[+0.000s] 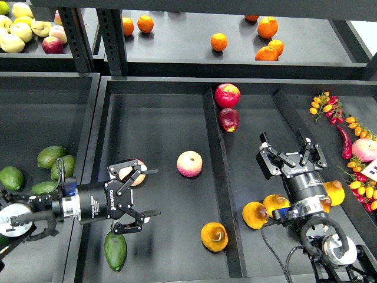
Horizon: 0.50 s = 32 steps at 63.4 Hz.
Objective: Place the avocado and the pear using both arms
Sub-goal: 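Move the left gripper down toward the dark green avocado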
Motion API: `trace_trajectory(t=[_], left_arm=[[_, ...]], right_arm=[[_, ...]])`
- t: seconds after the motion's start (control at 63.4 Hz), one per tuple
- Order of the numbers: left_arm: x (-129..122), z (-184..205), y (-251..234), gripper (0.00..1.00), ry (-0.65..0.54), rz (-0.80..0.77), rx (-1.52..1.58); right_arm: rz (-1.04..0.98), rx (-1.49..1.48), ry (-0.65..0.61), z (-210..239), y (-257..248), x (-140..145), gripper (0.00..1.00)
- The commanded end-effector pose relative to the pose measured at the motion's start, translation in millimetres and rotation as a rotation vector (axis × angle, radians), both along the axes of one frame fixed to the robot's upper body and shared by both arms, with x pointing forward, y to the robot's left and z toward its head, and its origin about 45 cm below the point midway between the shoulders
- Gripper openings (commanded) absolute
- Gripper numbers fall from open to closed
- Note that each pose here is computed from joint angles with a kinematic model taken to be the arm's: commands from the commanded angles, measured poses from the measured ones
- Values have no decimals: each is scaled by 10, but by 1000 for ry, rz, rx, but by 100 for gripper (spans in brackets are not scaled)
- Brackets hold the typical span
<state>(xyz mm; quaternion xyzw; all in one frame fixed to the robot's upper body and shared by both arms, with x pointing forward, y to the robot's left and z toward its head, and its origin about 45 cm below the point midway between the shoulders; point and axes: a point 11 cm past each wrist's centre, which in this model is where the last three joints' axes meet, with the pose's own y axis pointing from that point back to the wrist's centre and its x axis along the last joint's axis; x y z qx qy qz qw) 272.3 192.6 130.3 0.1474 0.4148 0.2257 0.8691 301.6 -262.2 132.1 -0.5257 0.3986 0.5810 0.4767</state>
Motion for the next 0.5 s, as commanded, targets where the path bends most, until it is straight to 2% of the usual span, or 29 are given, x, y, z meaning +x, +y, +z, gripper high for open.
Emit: trace_trajectory(t=[0.0,0.252,0.441,0.489], left_arm=[[57,32,2,99,-23,-59,60],[163,117,103,99,-77,-215,248],[187,75,186,99,-87,-401,461],[260,116,210,99,-110,-477,557]], right_arm=[[-4,0,-2,8,-12,3,100],[-4,1,-8,29,-11,8,100],[0,1,-9,32,0,11,100],[-1,2,-9,32,-1,11,100]])
